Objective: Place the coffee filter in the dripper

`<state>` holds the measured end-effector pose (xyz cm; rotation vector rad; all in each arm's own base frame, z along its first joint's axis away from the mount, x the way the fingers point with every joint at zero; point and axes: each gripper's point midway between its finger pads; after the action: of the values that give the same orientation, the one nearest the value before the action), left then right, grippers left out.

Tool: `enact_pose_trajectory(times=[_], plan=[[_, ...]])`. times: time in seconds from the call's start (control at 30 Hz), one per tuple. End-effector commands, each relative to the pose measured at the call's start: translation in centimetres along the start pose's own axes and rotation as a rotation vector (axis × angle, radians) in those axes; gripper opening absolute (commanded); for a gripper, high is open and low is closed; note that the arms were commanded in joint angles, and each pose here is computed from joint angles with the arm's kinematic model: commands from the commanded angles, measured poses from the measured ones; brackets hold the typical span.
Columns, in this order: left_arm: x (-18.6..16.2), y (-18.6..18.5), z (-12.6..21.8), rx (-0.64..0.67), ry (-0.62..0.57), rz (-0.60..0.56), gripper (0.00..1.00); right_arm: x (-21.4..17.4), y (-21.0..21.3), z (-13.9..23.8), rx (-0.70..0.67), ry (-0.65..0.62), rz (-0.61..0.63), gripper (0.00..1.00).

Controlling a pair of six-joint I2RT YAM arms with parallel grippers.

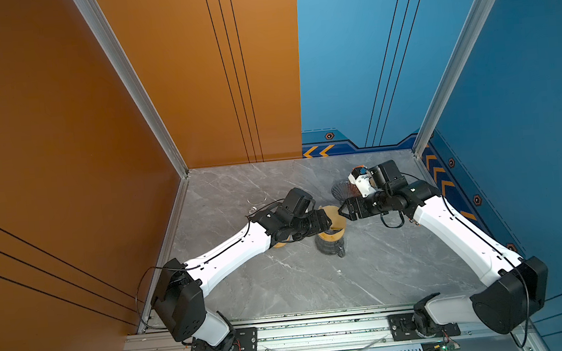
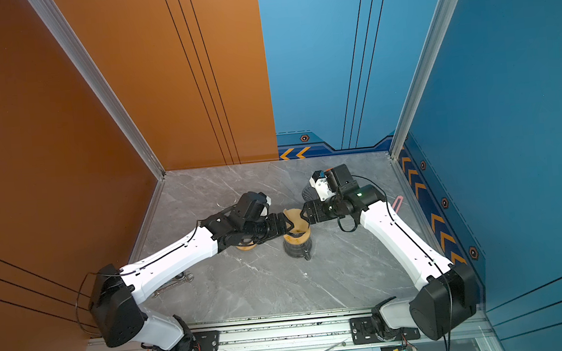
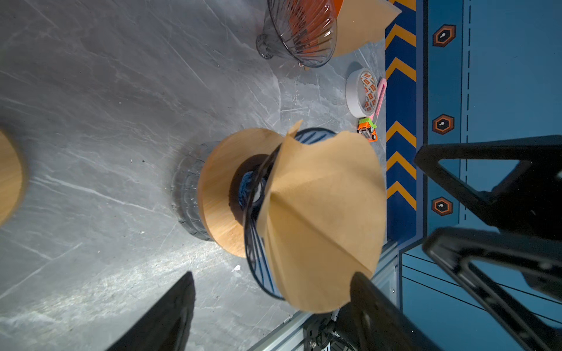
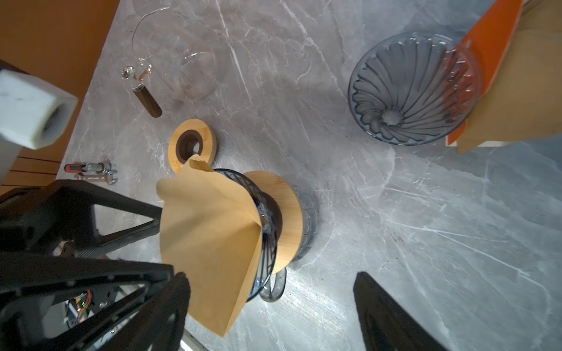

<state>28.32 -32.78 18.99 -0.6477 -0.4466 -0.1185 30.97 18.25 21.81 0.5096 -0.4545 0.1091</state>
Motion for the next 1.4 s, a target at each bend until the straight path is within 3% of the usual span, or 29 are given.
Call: enact_pose_trajectory(times=[0.0,0.6,0.73,1.03,1.37], plan=[[1.5,-0.7,0.0,-0.016,-0.043,0.026,0.77,-0.5,0.8,-0.1,0.043,0.065,0.036,0.83],[0.8,0.4,-2.4,0.029,0.009,0.038,0.82,0.4,-0.4,-2.9,-0.01,0.143,0.064,0.86],[0.6,0.8,-2.8,0.052,0.02,0.036,0.91,0.1,-0.7,-3.2,-0.024,0.156,0.068,0.87],[0.5,1.5,-3.1,0.089,0.027,0.02,1.0,-0.5,-1.2,-4.3,-0.066,0.182,0.078,0.87],[0.3,2.9,-2.9,0.154,0.03,-0.006,0.98,-0.2,-1.9,-5.4,-0.114,0.186,0.077,0.89]])
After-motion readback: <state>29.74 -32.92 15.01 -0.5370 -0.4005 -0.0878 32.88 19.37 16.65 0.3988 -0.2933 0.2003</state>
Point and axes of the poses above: each gripper's point midway between its finger pads, its own z axis back along the fingers, its own y axis along the line the jaws close on, x = y × z, and after that the axes turned 12 degrees about -z, right-handed
